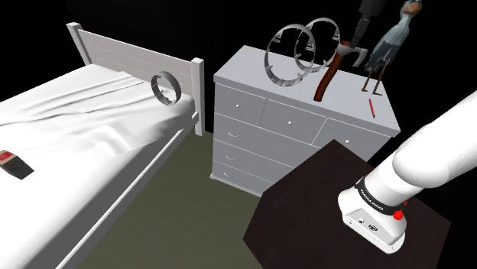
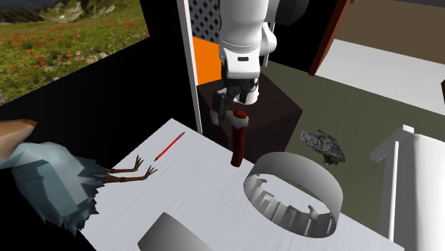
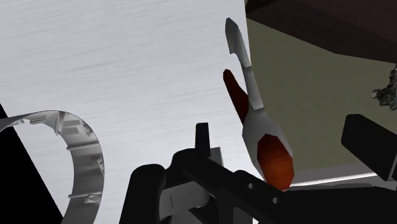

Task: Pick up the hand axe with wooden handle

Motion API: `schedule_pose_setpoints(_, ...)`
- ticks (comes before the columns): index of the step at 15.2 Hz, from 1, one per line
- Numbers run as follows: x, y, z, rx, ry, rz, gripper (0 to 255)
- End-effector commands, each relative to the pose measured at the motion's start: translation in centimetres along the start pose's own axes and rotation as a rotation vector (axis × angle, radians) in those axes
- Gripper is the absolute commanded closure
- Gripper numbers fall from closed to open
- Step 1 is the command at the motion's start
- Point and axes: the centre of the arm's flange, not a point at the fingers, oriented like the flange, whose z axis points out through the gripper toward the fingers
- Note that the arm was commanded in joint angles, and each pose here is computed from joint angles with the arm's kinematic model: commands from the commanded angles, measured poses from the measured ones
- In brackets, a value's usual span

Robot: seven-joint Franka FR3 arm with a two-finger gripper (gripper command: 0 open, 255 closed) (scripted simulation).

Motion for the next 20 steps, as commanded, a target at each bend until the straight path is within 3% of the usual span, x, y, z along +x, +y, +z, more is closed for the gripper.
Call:
schedule_pose_setpoints(1,0.0,0.1,0.9,-0.001,0.000,-0.002,0)
schedule_pose_setpoints(7,0.1,0.1,3.3,-0.001,0.000,-0.002,0)
schedule_pose_setpoints(8,0.1,0.1,3.4,-0.001,0.000,-0.002,255)
schedule_pose_setpoints(17,0.1,0.1,3.3,-0.001,0.000,-0.002,255)
schedule_pose_setpoints(20,0.0,0.1,1.7,-0.001,0.000,-0.002,255)
